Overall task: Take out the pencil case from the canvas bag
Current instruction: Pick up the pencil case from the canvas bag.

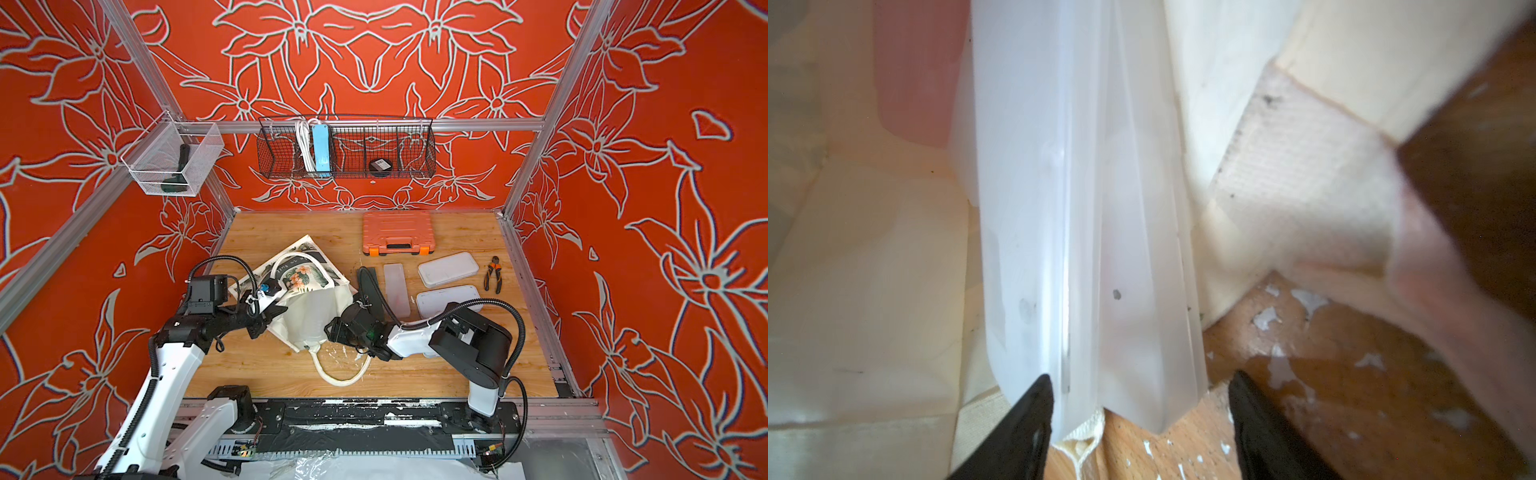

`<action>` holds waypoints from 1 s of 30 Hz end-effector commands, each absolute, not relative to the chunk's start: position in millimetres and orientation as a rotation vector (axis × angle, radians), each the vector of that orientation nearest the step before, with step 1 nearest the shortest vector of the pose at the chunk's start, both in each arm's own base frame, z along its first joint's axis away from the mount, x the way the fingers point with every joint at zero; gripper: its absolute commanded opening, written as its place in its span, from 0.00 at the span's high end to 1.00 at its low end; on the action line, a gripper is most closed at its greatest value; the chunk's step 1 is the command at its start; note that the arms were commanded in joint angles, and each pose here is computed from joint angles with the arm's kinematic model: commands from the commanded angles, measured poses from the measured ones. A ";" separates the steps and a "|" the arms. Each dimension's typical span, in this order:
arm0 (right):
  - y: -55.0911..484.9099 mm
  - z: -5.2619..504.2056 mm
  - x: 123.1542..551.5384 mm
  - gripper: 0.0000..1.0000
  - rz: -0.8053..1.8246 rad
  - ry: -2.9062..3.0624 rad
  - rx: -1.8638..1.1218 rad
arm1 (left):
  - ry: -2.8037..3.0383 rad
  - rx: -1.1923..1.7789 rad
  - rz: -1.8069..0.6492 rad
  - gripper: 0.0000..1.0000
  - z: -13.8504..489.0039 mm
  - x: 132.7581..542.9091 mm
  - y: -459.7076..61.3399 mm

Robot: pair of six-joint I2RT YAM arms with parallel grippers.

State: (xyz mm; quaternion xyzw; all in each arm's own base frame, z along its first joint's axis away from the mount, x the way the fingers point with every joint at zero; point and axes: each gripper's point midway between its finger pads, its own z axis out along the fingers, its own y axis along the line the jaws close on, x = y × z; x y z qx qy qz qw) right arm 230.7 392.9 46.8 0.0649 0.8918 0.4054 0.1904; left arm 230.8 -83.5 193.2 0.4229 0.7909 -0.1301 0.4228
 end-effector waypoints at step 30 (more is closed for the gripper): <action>433.6 108.8 226.4 0.31 1.446 2.314 -0.036 | 1.873 1.005 -0.425 1.00 229.3 223.5 -100.0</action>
